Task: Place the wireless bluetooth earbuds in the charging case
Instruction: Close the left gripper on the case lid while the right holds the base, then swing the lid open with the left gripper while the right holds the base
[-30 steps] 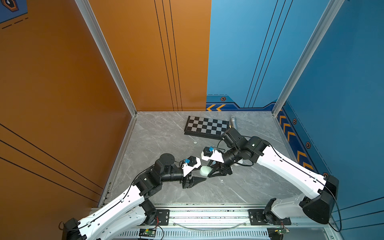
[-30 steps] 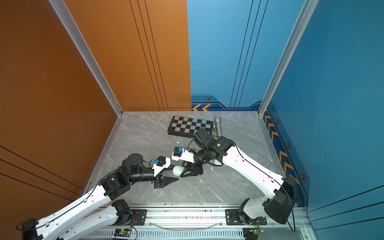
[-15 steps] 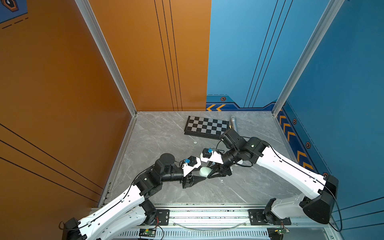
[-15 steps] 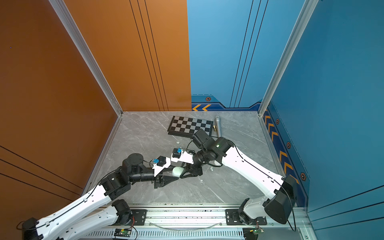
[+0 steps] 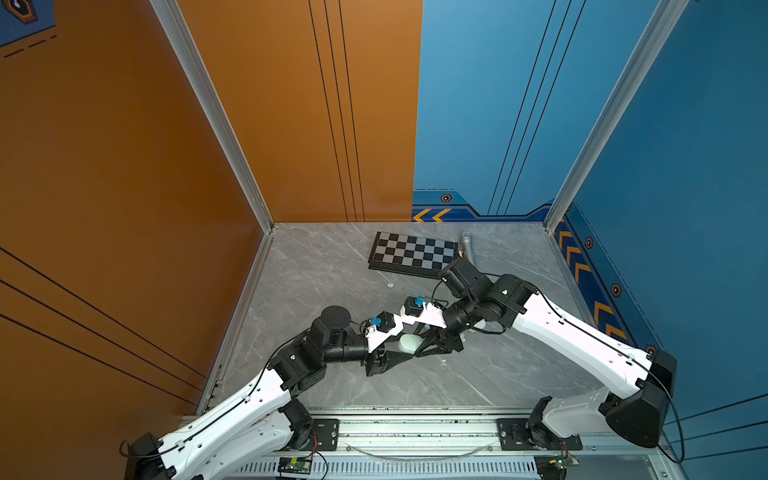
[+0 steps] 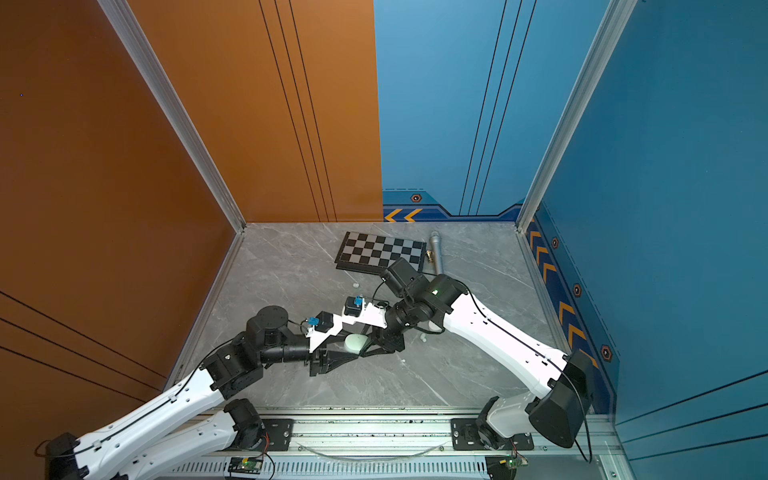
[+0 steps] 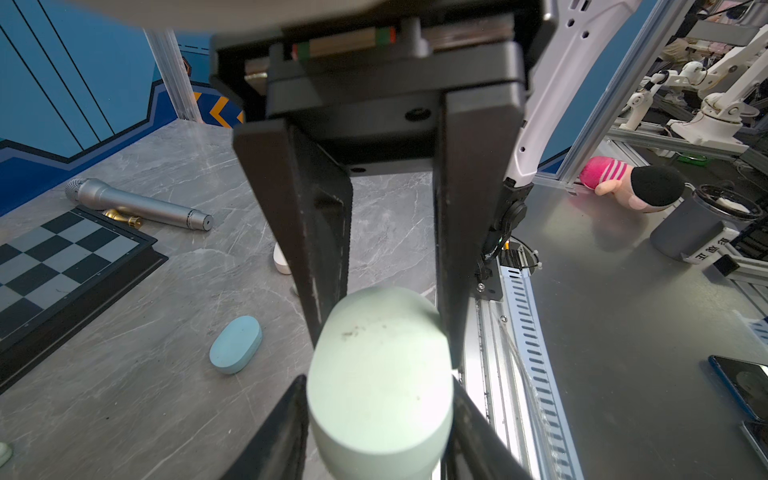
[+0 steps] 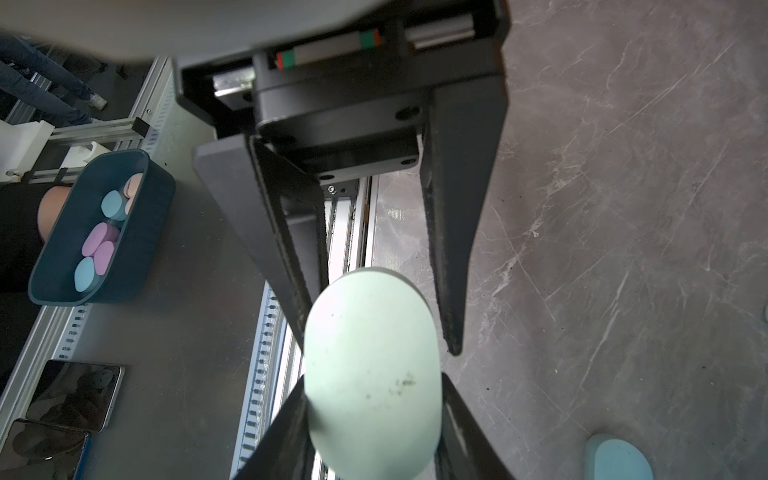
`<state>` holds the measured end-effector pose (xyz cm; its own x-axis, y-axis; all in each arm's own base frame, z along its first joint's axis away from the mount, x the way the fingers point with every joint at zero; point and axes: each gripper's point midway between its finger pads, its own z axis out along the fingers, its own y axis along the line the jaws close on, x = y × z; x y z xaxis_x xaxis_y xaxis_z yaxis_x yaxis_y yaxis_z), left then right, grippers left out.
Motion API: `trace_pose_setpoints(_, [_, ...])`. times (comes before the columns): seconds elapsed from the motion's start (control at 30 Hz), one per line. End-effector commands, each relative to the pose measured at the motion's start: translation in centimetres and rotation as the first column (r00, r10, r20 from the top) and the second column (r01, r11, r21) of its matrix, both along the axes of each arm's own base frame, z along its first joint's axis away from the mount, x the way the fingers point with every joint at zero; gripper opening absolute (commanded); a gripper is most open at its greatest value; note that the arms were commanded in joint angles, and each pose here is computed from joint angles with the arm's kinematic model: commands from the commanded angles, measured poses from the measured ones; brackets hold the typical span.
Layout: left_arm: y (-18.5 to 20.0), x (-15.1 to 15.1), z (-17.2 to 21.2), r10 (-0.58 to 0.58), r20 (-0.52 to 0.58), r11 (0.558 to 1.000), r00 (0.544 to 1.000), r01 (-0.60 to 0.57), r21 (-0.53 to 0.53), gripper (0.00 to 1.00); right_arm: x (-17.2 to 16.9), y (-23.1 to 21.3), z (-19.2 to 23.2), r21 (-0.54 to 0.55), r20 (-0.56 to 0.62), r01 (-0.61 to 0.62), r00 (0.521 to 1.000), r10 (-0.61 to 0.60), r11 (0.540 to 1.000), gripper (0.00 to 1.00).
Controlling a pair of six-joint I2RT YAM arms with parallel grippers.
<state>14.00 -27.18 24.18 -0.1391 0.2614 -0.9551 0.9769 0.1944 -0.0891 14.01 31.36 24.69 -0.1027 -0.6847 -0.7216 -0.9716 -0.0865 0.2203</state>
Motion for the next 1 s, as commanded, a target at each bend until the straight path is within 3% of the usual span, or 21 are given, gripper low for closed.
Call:
trace_pose_setpoints(0.0, [-0.2, 0.1, 1.4, -0.009, 0.036, 0.999, 0.999, 0.010, -0.031, 0.41, -0.2, 0.3, 0.3, -0.009, -0.007, -0.004, 1.000, 0.004, 1.000, 0.15])
trace_pose_setpoints(0.17, [-0.2, 0.2, 1.4, -0.005, 0.034, 1.000, 0.999, 0.006, -0.028, 0.35, -0.3, 0.3, -0.3, -0.027, -0.009, -0.001, 1.000, 0.001, 1.000, 0.19])
trace_pose_setpoints(0.23, [-0.2, 0.2, 1.5, -0.006, 0.034, 1.000, 0.999, 0.007, -0.027, 0.26, -0.3, 0.2, -0.4, -0.033, -0.009, 0.001, 1.000, -0.001, 0.999, 0.22])
trace_pose_setpoints(0.3, [-0.2, 0.3, 1.4, -0.003, 0.032, 1.000, 0.999, 0.003, -0.023, 0.18, -0.1, 0.3, -0.5, -0.036, -0.008, 0.008, 1.000, -0.008, 0.999, 0.29])
trace_pose_setpoints(0.6, [-0.1, 0.7, 1.3, 0.021, 0.035, 1.000, 0.999, -0.020, -0.014, 0.06, 0.6, 0.6, 0.0, -0.014, -0.029, 0.045, 0.999, -0.045, 0.999, 0.55])
trace_pose_setpoints(0.97, [0.1, 0.8, 1.2, 0.033, 0.039, 0.999, 0.999, -0.033, -0.007, 0.02, 2.0, 0.7, 0.6, 0.015, -0.046, 0.113, 0.993, -0.112, 0.993, 0.59])
